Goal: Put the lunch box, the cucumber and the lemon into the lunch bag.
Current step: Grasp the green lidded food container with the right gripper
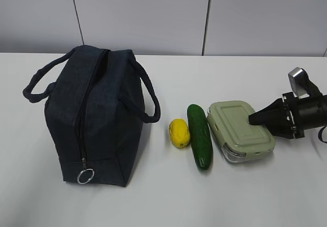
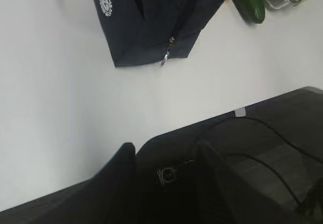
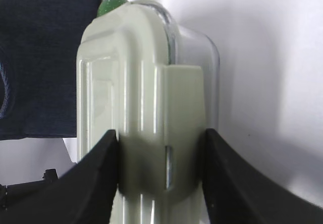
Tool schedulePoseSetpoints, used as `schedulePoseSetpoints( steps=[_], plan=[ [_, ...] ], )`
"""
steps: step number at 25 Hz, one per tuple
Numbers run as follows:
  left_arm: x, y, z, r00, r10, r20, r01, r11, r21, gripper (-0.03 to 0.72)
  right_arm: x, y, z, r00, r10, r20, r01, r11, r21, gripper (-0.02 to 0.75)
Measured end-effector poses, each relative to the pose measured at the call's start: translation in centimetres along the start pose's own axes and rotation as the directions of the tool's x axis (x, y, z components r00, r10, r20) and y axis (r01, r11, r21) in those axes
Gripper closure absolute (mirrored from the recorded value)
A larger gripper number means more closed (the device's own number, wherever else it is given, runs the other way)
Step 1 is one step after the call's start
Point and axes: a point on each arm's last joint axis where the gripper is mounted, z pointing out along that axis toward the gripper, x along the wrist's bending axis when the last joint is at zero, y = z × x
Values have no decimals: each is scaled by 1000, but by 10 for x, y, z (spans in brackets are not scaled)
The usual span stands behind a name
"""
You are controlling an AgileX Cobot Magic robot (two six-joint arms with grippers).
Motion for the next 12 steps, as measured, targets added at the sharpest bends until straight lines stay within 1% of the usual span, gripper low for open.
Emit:
schedulePoseSetpoints(
  steps=[5,8,12],
  plan=[
    [9,37,17,997,-67,25,65,995,80,421,0,0,0,1000,2,0,-2,1000,0,376],
    [16,56,28,995,-95,26,92,990,107,420,0,0,0,1000,2,-1,-2,1000,0,376],
    [27,79,45,994,-105,19,103,990,99,419,0,0,0,1000,2,-2,-2,1000,1,377]
  ],
)
